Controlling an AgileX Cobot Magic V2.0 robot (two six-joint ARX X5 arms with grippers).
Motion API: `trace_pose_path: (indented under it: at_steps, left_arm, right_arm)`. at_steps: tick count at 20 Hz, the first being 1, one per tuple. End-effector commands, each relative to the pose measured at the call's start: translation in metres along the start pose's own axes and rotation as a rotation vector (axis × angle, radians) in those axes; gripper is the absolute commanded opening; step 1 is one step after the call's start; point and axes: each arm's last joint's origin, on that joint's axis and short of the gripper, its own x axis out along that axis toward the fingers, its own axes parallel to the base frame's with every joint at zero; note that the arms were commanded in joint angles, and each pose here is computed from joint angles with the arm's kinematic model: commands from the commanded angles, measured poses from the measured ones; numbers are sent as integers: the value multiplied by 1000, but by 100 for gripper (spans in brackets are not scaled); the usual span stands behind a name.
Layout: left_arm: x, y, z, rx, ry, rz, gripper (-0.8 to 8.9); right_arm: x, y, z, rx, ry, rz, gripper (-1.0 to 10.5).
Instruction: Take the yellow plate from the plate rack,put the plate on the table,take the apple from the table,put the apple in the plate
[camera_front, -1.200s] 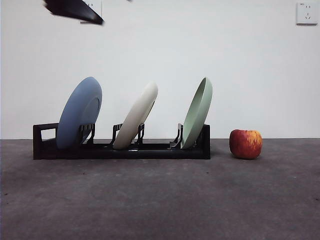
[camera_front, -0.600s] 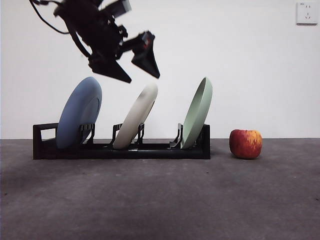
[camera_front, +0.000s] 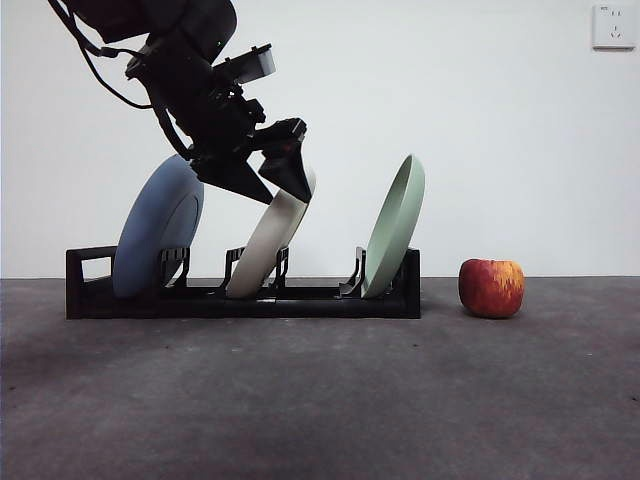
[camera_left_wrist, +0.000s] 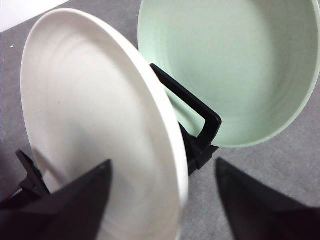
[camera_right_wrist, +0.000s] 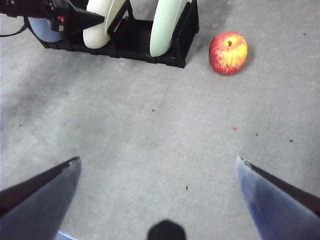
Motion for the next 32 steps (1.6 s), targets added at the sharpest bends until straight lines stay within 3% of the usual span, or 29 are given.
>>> trace_pose_path:
  at_steps: [1,5,7,20,26,29,32]
  left_arm:
    - [3,-2,-1,-14,-3,-38,115]
    - [3,-4,0,-14,-12,-89,107]
    - [3,-4,0,-15,-12,-90,21]
    - [-10,-5,8,-34,-58,-176,-8]
    - [-52,-9,34,-25,-166,-162,-8]
    - [-87,-16,46,-28,-211,-239,-8]
    - [-128,-34,49,61,-174,-243,-7]
  right_arm:
    - [-1,0,1,-4,-10,3,599]
    - [1,-1,2,-1,0,3,599]
    - [2,-1,2,1,3,4,598]
    - [2,-1,2,-1,3,4,598]
    - [2,-1,2,-1,3,4,598]
    - [2,-1,2,-2,2,4,598]
    - [2,-1,3,-4,-3,3,598]
